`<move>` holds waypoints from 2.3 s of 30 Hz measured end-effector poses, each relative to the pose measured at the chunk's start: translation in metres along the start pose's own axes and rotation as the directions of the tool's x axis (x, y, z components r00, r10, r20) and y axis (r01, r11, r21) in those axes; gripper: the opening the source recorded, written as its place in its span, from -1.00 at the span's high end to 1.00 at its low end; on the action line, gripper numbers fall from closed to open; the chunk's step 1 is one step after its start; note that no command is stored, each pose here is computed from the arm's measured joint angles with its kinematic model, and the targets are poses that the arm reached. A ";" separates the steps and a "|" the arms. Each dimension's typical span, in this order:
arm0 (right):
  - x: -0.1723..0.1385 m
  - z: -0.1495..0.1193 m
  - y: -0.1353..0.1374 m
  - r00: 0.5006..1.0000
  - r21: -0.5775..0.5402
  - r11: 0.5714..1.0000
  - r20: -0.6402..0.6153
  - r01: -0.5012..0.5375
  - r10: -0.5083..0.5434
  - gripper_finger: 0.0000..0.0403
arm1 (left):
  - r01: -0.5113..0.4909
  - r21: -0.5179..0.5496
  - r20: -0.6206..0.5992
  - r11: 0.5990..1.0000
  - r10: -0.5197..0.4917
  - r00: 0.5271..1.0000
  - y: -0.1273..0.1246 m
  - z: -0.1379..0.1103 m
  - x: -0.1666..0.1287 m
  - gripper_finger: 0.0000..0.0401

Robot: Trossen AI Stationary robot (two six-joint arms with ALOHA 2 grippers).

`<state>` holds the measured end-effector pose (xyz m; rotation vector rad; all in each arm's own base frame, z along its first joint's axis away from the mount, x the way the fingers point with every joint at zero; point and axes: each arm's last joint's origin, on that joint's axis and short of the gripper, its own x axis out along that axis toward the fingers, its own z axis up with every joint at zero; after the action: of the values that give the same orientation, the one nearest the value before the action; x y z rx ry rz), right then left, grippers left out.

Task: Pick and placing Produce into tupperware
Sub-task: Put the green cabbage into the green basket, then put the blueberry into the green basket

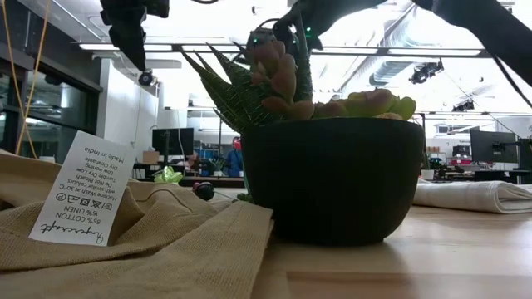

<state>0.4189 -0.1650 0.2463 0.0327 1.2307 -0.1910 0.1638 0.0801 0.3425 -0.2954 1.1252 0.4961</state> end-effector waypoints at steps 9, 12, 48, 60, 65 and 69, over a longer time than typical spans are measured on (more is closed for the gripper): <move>0.013 -0.010 -0.037 0.999 0.201 0.979 -0.025 -0.023 0.028 -0.13 | 0.000 0.000 0.000 1.000 0.000 1.000 0.000 0.000 0.000 -0.24; 0.013 -0.013 -0.045 0.999 0.252 0.967 -0.028 -0.025 0.033 -0.13 | 0.000 0.000 -0.001 1.000 0.000 1.000 0.000 0.000 0.000 -0.24; 0.015 -0.014 -0.030 0.996 0.259 0.966 -0.087 -0.014 0.038 -0.31 | 0.000 0.000 -0.001 1.000 0.000 1.000 0.000 0.000 0.000 -0.24; 0.015 -0.014 -0.027 0.995 0.266 0.964 -0.086 -0.017 0.041 -0.34 | 0.000 0.000 -0.001 1.000 0.000 1.000 0.000 0.000 0.000 -0.24; 0.002 -0.007 -0.023 0.996 0.279 0.960 -0.078 -0.016 0.040 -0.34 | 0.000 0.000 -0.001 1.000 0.000 1.000 0.000 0.000 0.000 -0.24; -0.024 0.001 -0.025 0.998 0.301 0.954 -0.062 0.007 0.012 -0.34 | 0.000 0.000 -0.001 1.000 0.000 1.000 0.000 0.000 0.000 -0.24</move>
<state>0.4076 -0.1868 0.2715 0.3078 1.2556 -0.3769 0.1640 0.0802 0.3423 -0.2955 1.1259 0.4960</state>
